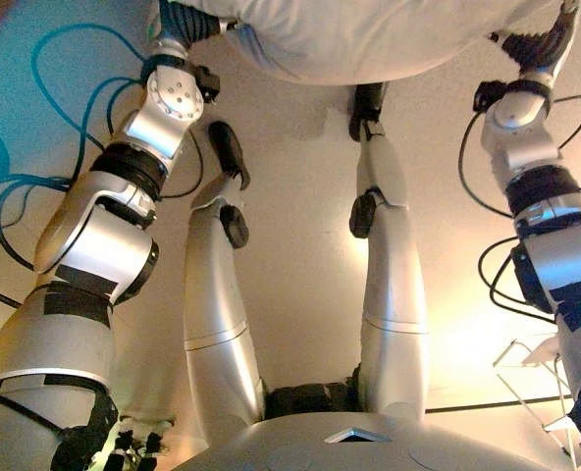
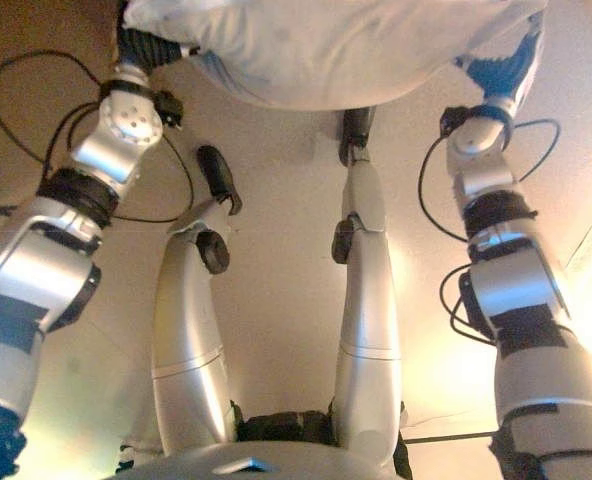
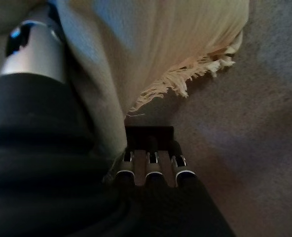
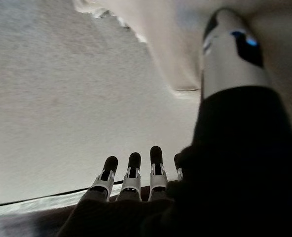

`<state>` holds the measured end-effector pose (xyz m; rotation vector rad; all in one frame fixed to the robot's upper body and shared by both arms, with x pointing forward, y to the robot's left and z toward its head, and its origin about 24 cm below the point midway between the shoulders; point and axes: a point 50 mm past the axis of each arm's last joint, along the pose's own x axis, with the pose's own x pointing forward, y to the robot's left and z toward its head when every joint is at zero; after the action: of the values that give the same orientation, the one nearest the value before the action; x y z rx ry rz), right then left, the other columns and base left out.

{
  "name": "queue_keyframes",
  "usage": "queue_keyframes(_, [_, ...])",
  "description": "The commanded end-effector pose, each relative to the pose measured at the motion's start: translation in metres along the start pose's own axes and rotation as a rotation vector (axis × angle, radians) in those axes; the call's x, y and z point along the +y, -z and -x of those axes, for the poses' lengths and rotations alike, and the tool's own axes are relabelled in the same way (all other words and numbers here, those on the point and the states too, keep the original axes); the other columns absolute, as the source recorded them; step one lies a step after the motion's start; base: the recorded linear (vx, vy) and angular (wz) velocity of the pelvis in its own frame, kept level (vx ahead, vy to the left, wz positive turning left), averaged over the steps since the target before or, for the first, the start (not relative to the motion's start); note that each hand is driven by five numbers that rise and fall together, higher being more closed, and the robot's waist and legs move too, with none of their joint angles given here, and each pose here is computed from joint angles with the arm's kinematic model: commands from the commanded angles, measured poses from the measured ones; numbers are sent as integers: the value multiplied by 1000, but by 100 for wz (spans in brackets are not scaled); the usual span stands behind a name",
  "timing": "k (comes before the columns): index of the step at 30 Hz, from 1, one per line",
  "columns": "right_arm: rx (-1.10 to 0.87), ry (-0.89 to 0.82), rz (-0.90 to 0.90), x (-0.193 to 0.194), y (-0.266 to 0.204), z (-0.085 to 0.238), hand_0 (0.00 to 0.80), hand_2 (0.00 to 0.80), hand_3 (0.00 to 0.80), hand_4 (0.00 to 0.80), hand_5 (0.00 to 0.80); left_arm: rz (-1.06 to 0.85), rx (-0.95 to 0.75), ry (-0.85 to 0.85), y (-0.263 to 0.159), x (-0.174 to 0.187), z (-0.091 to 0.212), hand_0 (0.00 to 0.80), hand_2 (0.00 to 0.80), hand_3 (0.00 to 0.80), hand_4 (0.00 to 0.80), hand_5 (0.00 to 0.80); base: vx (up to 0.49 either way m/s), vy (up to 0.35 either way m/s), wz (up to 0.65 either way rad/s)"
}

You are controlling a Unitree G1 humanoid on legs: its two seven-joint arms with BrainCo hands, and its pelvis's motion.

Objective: Pick up the cushion and take it to the sofa

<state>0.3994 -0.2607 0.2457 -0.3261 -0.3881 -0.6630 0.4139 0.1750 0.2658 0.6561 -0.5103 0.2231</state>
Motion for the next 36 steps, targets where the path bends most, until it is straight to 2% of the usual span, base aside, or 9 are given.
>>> queue_keyframes(1, [-118, 15, -42, -23, -27, -17, 0, 0, 0, 0, 0, 54, -71, -43, -22, 22, -14, 0, 0, 0, 0, 0, 3, -21, 5])
queue_keyframes(14, [-350, -628, -260, 7, -103, -16, 0, 0, 0, 0, 0, 174, -138, 139, -52, 27, -23, 0, 0, 0, 0, 0, 9, -25, 2])
queue_keyframes(16, [-359, -780, -308, 14, -108, -9, 0, 0, 0, 0, 0, 210, -155, 204, -54, 24, -20, 395, 395, 395, 395, 395, 24, -41, 2])
queue_keyframes(19, [-317, -961, -368, 22, -106, -1, 0, 0, 0, 0, 0, 237, -180, 268, -55, 16, -15, 800, 800, 800, 800, 800, 32, -54, 3])
queue_keyframes(25, [-246, -1196, -480, 28, -100, 10, 0, 0, 0, 0, 0, 291, -231, 405, -53, 7, -4, 800, 800, 800, 800, 800, 20, -38, 5])
queue_keyframes(26, [-242, -1223, -493, 29, -100, 11, 97, 97, 97, 97, 97, 297, -236, 422, -53, 6, -2, 800, 800, 800, 800, 800, 16, -26, 8])
queue_keyframes(28, [-254, -1241, -494, 32, -102, 14, 693, 693, 693, 693, 693, 313, -251, 443, -54, 2, 0, 800, 800, 800, 800, 800, 16, -18, 6])
queue_keyframes(29, [-263, -1238, -497, 33, -103, 15, 800, 800, 800, 800, 800, 329, -255, 446, -55, 1, 2, 800, 800, 800, 800, 800, 20, -6, 4])
queue_keyframes(36, [-308, -1175, -539, 28, -106, 18, 800, 800, 800, 800, 800, 415, -284, 470, -52, -5, 12, 800, 800, 800, 800, 800, 7, -2, 10])
